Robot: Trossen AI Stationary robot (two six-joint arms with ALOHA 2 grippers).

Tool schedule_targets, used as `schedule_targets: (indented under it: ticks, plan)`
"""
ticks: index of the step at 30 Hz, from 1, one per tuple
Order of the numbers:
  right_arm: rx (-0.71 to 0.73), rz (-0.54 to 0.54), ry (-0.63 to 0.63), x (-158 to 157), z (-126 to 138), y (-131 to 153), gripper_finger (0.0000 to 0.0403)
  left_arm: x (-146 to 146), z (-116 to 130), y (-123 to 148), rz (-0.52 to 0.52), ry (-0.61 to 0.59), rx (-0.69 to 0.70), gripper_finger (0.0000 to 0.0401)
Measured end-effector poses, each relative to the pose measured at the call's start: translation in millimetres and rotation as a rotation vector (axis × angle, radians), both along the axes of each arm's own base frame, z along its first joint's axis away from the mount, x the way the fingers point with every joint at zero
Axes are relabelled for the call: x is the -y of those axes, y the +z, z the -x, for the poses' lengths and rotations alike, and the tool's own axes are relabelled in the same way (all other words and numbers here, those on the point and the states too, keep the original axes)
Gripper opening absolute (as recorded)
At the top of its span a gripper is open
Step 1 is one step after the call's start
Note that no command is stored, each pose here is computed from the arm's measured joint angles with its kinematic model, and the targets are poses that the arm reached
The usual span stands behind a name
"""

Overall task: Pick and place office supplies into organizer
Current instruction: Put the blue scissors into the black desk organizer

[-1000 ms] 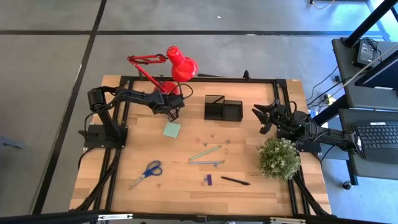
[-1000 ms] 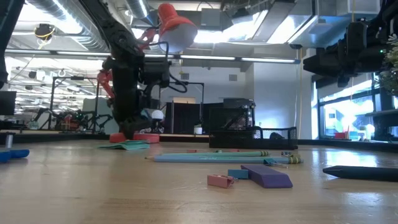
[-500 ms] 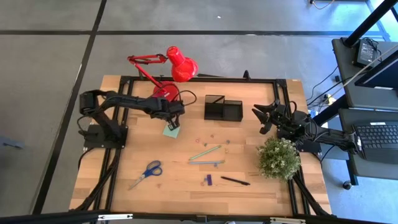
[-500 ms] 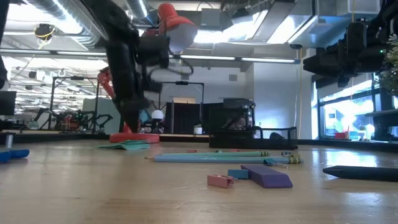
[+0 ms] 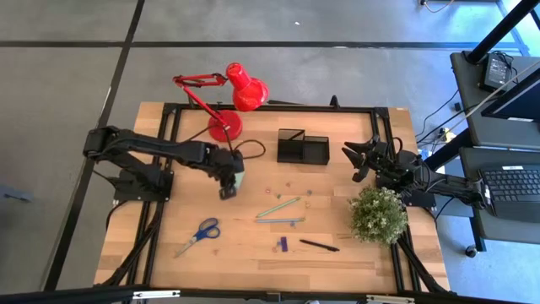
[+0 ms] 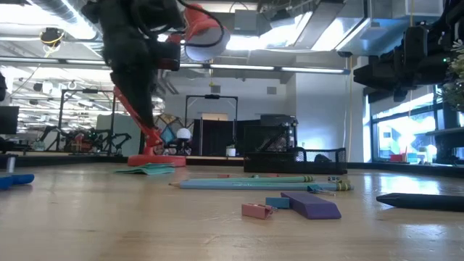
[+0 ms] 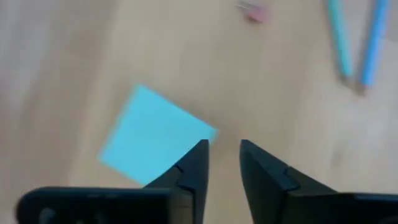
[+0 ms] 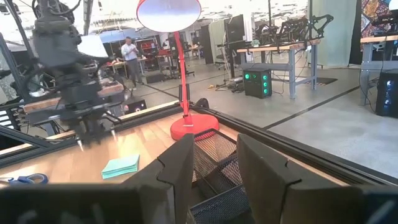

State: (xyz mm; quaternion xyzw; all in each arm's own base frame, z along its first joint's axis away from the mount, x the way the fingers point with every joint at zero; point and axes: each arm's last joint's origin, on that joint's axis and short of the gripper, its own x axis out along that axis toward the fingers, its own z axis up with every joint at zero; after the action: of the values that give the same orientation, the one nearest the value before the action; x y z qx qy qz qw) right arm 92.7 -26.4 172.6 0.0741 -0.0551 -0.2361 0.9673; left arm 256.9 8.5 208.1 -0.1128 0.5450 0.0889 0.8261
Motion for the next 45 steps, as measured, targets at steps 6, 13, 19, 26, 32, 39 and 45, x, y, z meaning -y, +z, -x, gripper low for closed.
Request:
schedule_targets:
  ticks: [6, 13, 19, 26, 32, 39, 45]
  plan:
    - [0.001, 0.000, 0.000, 0.0, 0.0, 0.1, 0.0126, 22.7, 0.2, -1.4, 0.131, -0.030, -0.013, 0.0140]
    - [0.029, 0.007, -0.001, 0.0, 0.3, 2.9, 0.0126, 55.4, 4.1, -1.2, 0.236, -0.044, -0.039, 0.0152]
    - [0.027, 0.028, -0.002, -0.1, 0.3, 3.7, 0.0126, 83.2, 12.4, -3.1, 0.223, -0.010, -0.076, 0.0152]
    - [0.029, 0.049, -0.005, -0.1, 0.5, 4.7, 0.0126, 91.6, 19.7, -13.7, 0.235, 0.101, -0.206, 0.0152]
    - [0.032, 0.002, 0.000, 0.0, 0.2, 2.8, 0.0126, 98.4, 19.6, -37.3, 0.319, 0.157, -0.416, 0.0152]
    - [0.060, -0.025, 0.003, -0.1, 0.4, 4.0, 0.0126, 108.5, 18.8, -47.8, 0.293, 0.116, -0.443, 0.0152]
    - [0.065, -0.042, 0.004, 0.0, 0.4, 3.7, 0.0126, 117.6, 22.3, -48.4, 0.218, 0.130, -0.409, 0.0152]
